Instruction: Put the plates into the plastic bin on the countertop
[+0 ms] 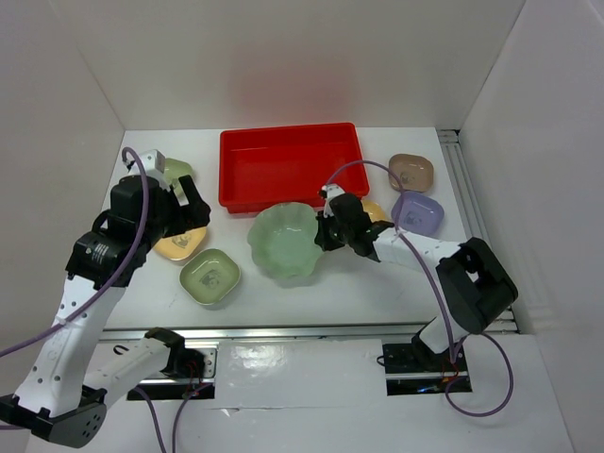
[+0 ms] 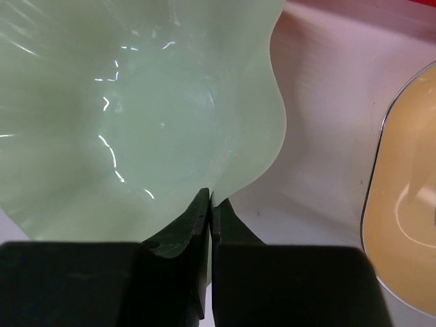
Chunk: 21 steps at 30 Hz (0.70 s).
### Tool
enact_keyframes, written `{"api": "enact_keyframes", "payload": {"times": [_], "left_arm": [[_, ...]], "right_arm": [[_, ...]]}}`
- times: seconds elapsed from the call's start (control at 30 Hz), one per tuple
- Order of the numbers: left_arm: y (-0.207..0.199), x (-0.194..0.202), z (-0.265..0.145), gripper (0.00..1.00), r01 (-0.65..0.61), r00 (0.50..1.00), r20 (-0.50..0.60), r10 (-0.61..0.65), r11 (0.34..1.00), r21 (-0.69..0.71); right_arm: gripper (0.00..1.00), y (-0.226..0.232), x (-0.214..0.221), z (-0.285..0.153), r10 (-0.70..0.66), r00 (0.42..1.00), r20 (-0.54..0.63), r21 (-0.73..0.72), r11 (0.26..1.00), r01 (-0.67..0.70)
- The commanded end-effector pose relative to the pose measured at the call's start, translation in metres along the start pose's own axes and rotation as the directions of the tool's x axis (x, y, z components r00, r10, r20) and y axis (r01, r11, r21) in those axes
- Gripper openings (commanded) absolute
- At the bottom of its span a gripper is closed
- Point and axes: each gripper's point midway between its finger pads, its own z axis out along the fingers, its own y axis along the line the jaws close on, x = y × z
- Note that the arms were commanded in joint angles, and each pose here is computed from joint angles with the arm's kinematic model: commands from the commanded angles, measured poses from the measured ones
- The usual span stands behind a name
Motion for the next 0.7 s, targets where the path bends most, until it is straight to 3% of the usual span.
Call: {"api": "enact_keyframes", "payload": {"times": [0.0,0.33,0.5,0.67], "left_arm": [[-0.002,-0.010,-0.005,1.00,-0.015,0.998,0.056,0.014,1.000,0.012],[0.000,-0.012,-0.008,1.00,-0.014,0.998,0.061,0.014,1.000,0.004],[-0.003,-0.014,-0.010,1.00,-0.013,0.998,0.065,0.011,1.000,0.017],[-0.003,-0.013,-0.007,1.00,-0.005,0.998,0.057,0.004,1.000,0.013]], "right_arm": [[0.00,-0.010,0.035,-0.006,-0.067,0.981,-0.183,0.023,0.997,0.072],[0.00,0.020,0.028,-0.026,-0.077,0.978,-0.195,-0.110,0.992,0.056],[0.00,0.054,0.012,-0.047,-0.128,0.980,-0.152,-0.287,0.955,0.080],[0.00,0.075,-0.041,-0.074,-0.086,0.996,0.037,-0.397,0.913,0.094]]}}
